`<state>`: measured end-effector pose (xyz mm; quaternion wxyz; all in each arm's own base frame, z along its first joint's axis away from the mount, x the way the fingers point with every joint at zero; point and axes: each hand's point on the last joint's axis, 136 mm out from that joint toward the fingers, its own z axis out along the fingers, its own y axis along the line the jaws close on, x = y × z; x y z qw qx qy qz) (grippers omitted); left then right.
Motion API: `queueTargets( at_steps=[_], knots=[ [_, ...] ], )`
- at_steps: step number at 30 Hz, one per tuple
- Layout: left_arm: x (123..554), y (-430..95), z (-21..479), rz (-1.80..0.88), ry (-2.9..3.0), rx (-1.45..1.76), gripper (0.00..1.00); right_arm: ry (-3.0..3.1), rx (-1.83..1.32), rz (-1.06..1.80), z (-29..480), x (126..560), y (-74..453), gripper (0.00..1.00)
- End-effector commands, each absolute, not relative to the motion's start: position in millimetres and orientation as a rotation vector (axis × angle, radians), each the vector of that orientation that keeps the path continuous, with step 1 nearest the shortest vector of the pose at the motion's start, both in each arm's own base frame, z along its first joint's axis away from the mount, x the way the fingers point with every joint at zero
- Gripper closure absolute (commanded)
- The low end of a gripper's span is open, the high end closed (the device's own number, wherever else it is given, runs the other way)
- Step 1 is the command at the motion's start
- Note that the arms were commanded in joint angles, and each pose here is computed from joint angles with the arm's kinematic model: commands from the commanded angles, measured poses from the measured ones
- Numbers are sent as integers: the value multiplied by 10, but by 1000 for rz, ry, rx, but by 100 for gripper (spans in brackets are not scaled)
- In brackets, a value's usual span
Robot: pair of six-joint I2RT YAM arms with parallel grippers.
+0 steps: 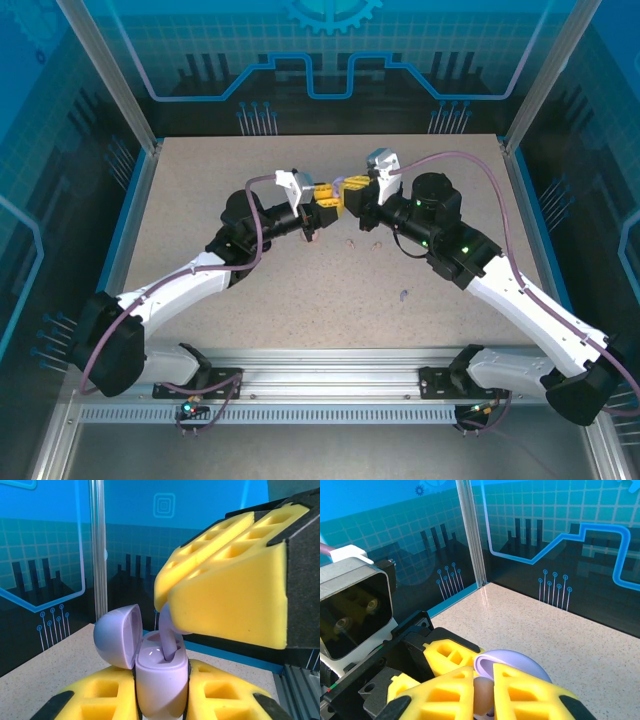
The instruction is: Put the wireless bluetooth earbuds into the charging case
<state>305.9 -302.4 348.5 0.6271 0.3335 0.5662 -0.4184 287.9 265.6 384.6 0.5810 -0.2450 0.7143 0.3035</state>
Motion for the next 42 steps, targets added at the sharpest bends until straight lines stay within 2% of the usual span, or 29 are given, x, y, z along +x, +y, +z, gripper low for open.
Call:
queueTargets(
  at_steps=[1, 5, 9, 13, 20, 26, 29, 32, 36, 39, 42],
  knots=[
    [3020, -2960, 3899, -918, 1182, 738, 100, 1711, -599, 750, 3711, 2808, 2754, 81],
    [3036, -2972, 3860, -920, 1191, 739, 100, 1715, -566, 754, 3763, 2844, 2748, 73],
    [3057, -2985, 3802, -929, 1202, 733, 100, 1707, -543, 775, 3872, 2867, 2771, 59],
    [3077, -2999, 3739, -940, 1215, 727, 100, 1695, -508, 810, 4027, 2891, 2805, 38],
    [3096, -2997, 3669, -939, 1227, 722, 100, 1656, -428, 854, 4388, 2919, 2772, 14],
    [3092, -2994, 3607, -941, 1237, 720, 100, 1666, -325, 905, 4562, 2940, 2602, 13],
    [3092, -2982, 3577, -934, 1243, 717, 100, 1748, -239, 874, 4472, 2995, 2406, 17],
    [3093, -2977, 3552, -926, 1247, 720, 100, 1857, -172, 827, 4293, 3016, 2236, 33],
    [3103, -2982, 3512, -914, 1259, 732, 100, 1988, -147, 768, 4030, 2988, 2116, 74],
    [3101, -2990, 3487, -911, 1265, 740, 100, 2064, -155, 753, 3875, 2954, 2100, 98],
    [3095, -2997, 3479, -911, 1266, 748, 100, 2126, -171, 777, 3741, 2921, 2161, 100]
  ],
)
